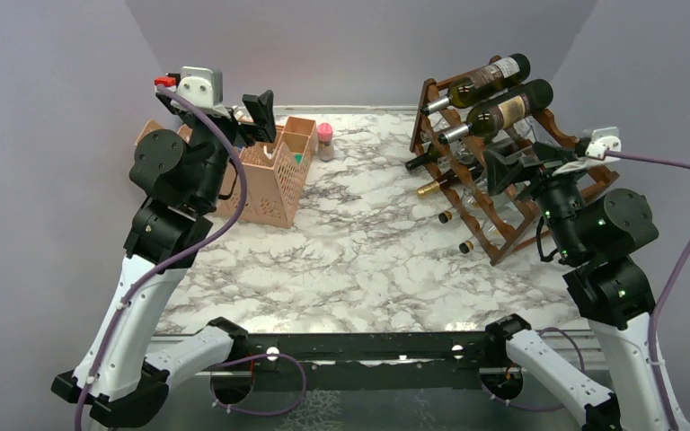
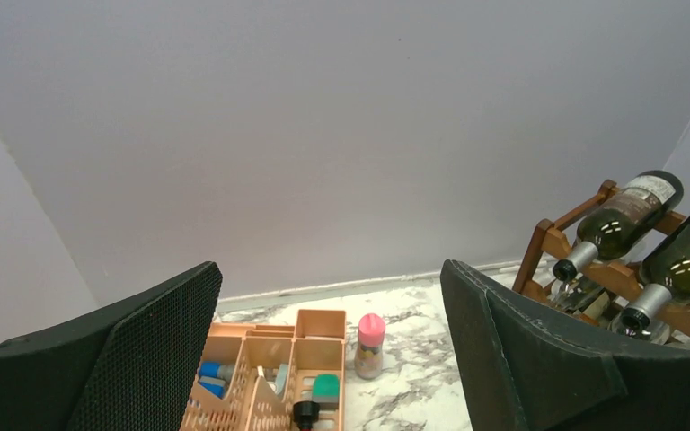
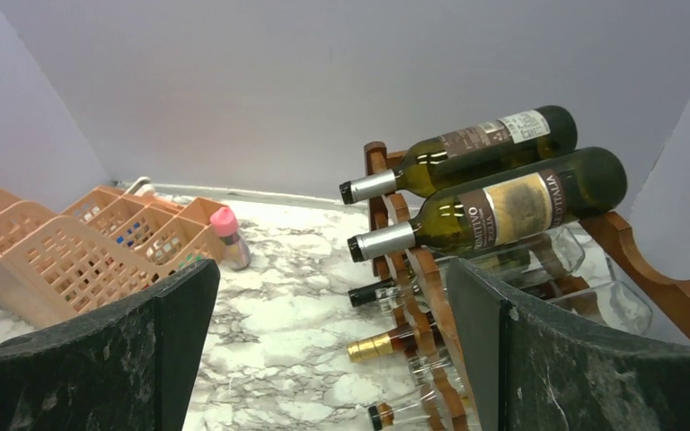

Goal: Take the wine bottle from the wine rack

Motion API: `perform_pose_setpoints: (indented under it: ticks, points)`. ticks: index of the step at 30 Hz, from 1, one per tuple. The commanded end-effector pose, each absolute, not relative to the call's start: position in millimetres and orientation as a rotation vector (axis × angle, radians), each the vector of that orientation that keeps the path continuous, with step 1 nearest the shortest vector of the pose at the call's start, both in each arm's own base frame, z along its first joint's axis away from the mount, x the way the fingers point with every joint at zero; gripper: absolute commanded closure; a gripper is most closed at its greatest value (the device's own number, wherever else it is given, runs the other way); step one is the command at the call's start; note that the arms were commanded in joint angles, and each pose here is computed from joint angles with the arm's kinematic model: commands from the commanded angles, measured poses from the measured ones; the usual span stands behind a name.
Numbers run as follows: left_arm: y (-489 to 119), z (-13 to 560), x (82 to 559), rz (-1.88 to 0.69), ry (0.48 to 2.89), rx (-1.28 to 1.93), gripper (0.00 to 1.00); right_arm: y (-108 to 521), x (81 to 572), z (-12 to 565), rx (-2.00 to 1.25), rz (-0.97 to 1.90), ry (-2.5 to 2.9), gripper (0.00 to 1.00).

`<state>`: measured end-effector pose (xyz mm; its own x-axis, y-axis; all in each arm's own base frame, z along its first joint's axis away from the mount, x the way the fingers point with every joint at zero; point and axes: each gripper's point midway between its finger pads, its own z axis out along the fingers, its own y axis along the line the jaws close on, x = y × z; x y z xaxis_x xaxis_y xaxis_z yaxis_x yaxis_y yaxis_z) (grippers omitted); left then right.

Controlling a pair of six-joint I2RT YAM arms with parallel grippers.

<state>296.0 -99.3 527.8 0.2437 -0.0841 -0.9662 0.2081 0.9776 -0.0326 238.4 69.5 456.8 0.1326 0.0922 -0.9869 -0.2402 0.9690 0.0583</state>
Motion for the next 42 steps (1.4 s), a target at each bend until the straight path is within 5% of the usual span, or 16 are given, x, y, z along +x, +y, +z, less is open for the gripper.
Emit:
perform_pose_setpoints:
  ticks: [1, 31, 42]
  points:
    - [-102, 520, 302, -0.243, 1.322, 0.098, 0.01, 77, 252, 451, -0.093, 0.269, 1.432, 0.0]
    - [-144, 419, 328, -0.571, 1.622, 0.139, 0.01, 124, 395, 335, 0.131, 0.033, 1.945, 0.0]
    - [-176, 373, 319, -0.767, 1.759, 0.225, 0.01, 86, 434, 328, 0.289, 0.143, 1.986, 0.0]
